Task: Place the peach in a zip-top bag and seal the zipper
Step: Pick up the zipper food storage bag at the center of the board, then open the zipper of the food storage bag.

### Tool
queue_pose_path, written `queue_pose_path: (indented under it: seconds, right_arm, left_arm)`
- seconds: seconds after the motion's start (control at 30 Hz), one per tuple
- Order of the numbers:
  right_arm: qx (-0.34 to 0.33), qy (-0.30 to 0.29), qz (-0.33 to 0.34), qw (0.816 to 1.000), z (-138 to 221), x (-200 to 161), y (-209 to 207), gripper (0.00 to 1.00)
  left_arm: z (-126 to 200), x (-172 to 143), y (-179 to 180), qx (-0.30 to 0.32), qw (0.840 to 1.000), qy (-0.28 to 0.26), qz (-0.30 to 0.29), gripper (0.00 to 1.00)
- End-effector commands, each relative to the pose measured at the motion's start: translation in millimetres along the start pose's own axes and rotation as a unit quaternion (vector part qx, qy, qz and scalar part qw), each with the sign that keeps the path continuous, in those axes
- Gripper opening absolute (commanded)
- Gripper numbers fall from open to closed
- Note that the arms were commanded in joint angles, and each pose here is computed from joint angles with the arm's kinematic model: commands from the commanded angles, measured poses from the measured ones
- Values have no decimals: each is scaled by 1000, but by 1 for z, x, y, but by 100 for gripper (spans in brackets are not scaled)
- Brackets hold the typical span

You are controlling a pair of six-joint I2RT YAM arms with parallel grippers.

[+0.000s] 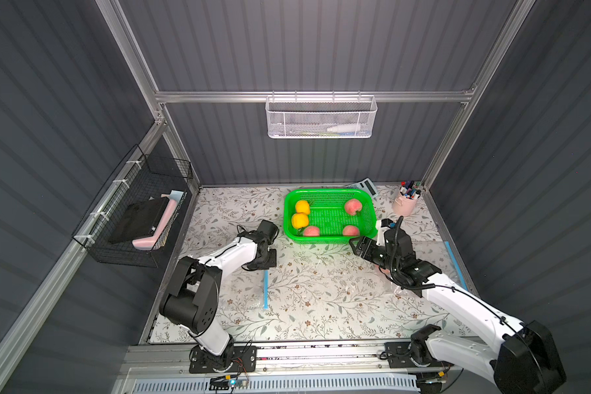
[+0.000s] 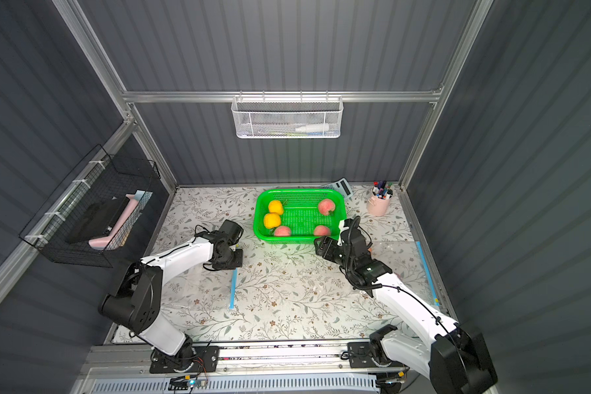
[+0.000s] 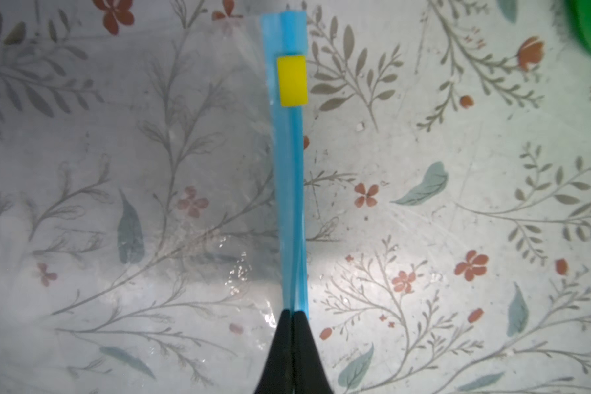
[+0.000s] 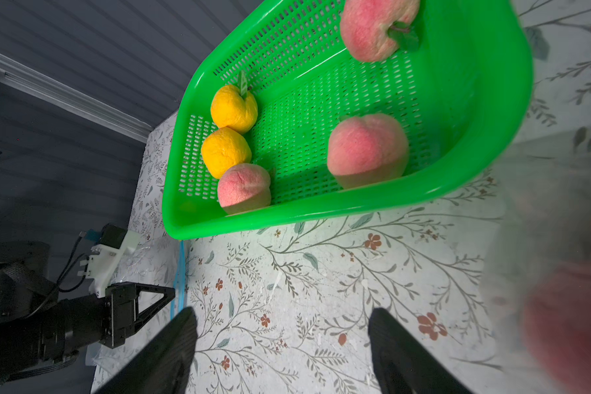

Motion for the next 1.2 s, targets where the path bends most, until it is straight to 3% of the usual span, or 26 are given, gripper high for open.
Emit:
queue_pose_path:
  seconds: [0.0,0.3,0.53,0.9,1.17]
  right_arm:
    - [32,5,-5,999,-6,-1,19,80]
    - [104,101,37,989,-55,-64,101,78]
    - [133,180,61,973,-100,-110,160,72]
    - [111,197,33,974,-132,-125,163,41]
    - [85,171,38,981,-154,-114,174,33]
  left_arm:
    - [26,5,-5,-31,999,-23,-6,0]
    - [77,11,-16,-121,989,-73,-46,0]
    - [97,9,-20,-164,980,-94,-61,0]
    - [101,4,-19,-170,978,-98,-76,0]
    - [105,2,-18,-171,976,-104,-84,0]
Point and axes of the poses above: each gripper's point midway between its finger pads, its own z axis back along the fingers, its own y axis along the line the jaws close on, x = y × z, the point moved 9 cm from there along z, back along the fingers, and after that the axes turned 2 degrees about -z, right-handed, at the moved point
